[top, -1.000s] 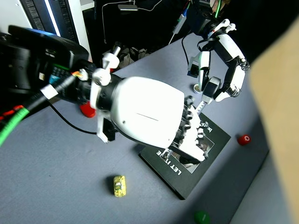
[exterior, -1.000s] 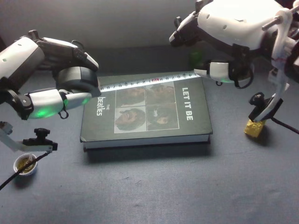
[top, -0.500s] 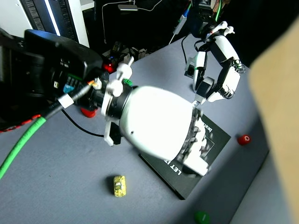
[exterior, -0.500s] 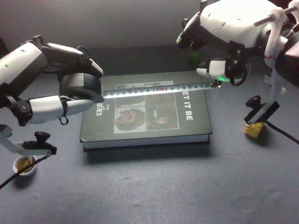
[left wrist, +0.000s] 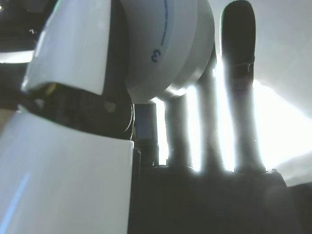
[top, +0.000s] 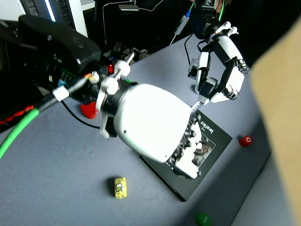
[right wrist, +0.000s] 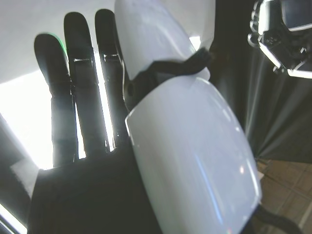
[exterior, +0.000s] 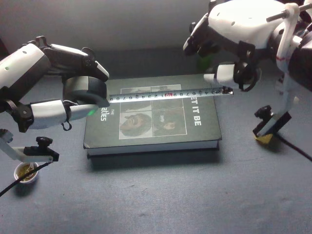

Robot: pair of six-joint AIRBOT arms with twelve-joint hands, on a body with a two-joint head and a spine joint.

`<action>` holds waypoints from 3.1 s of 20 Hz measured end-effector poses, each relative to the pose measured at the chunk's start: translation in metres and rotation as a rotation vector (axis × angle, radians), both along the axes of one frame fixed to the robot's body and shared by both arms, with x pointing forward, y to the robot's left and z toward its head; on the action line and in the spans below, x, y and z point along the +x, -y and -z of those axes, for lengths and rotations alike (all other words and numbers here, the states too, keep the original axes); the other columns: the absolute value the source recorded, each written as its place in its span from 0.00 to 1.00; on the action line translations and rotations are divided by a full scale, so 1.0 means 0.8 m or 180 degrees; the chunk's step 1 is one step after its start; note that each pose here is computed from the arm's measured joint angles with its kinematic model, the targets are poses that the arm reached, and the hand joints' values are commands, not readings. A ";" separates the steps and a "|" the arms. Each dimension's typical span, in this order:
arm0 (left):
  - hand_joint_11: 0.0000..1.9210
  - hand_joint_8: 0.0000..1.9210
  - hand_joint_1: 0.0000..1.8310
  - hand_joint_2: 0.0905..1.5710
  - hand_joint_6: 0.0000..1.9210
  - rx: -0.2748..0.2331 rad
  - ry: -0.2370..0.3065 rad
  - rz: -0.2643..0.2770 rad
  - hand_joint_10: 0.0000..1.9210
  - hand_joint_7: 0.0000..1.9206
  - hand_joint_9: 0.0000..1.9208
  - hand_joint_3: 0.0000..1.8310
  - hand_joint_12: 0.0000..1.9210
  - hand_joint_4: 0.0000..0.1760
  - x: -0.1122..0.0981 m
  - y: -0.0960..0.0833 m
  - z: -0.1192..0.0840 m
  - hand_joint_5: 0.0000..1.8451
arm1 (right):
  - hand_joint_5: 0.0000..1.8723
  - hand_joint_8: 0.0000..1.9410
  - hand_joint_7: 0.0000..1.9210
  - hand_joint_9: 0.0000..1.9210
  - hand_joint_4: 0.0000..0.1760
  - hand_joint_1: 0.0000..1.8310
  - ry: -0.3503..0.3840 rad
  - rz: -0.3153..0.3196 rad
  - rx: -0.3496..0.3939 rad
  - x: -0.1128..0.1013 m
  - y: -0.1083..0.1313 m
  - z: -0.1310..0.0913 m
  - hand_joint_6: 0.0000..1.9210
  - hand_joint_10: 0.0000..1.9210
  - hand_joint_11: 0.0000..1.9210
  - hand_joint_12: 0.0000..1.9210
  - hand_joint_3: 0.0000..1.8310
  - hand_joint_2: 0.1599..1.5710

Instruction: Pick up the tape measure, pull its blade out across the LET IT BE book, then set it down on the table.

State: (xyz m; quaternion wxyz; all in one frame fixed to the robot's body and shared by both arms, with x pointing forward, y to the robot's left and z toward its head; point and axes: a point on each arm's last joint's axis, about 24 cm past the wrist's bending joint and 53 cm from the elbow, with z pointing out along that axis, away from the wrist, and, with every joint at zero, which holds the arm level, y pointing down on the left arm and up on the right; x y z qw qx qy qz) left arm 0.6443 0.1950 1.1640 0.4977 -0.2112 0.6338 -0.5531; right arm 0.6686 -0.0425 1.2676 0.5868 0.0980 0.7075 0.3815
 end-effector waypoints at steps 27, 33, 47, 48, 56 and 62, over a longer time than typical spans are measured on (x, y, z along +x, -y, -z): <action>0.45 0.48 0.75 0.68 0.39 0.0008 -0.0117 0.0093 0.63 0.53 0.48 0.00 0.53 0.00 -0.003 0.007 0.010 0.56 | 0.45 0.00 0.49 0.44 0.00 0.67 -0.0311 0.0287 -0.0076 -0.011 0.017 0.041 0.01 0.04 0.20 0.67 0.00 0.69; 0.47 0.50 0.75 0.68 0.39 0.0047 -0.0133 0.0104 0.62 0.52 0.49 0.00 0.53 0.00 -0.002 0.006 0.012 0.55 | 0.45 0.00 0.49 0.44 0.00 0.66 -0.0340 0.0336 -0.0115 -0.018 0.019 0.049 0.01 0.04 0.19 0.66 0.00 0.69; 0.45 0.50 0.75 0.68 0.39 0.0052 -0.0121 0.0085 0.62 0.53 0.49 0.00 0.52 0.00 0.006 -0.001 0.012 0.55 | 0.45 0.00 0.49 0.44 0.00 0.64 -0.0397 0.0394 -0.0177 -0.033 0.021 0.062 0.00 0.04 0.18 0.67 0.00 0.69; 0.45 0.50 0.75 0.68 0.39 0.0060 -0.0128 0.0098 0.62 0.52 0.49 0.00 0.52 0.00 0.005 0.001 0.014 0.56 | 0.45 0.00 0.49 0.44 0.00 0.64 -0.0402 0.0394 -0.0174 -0.033 0.020 0.062 0.00 0.04 0.18 0.67 0.00 0.69; 0.46 0.49 0.75 0.68 0.39 0.0054 -0.0130 0.0103 0.62 0.53 0.48 0.00 0.52 0.00 0.005 0.001 0.013 0.56 | 0.45 0.00 0.50 0.44 0.00 0.65 -0.0408 0.0374 -0.0176 -0.033 0.019 0.065 0.00 0.04 0.18 0.68 0.00 0.69; 0.45 0.50 0.75 0.68 0.40 0.0048 -0.0133 0.0109 0.63 0.52 0.48 0.00 0.53 0.00 0.005 0.001 0.013 0.55 | 0.45 0.00 0.50 0.44 0.00 0.65 -0.0406 0.0334 -0.0157 -0.031 0.014 0.065 0.00 0.04 0.18 0.68 0.00 0.69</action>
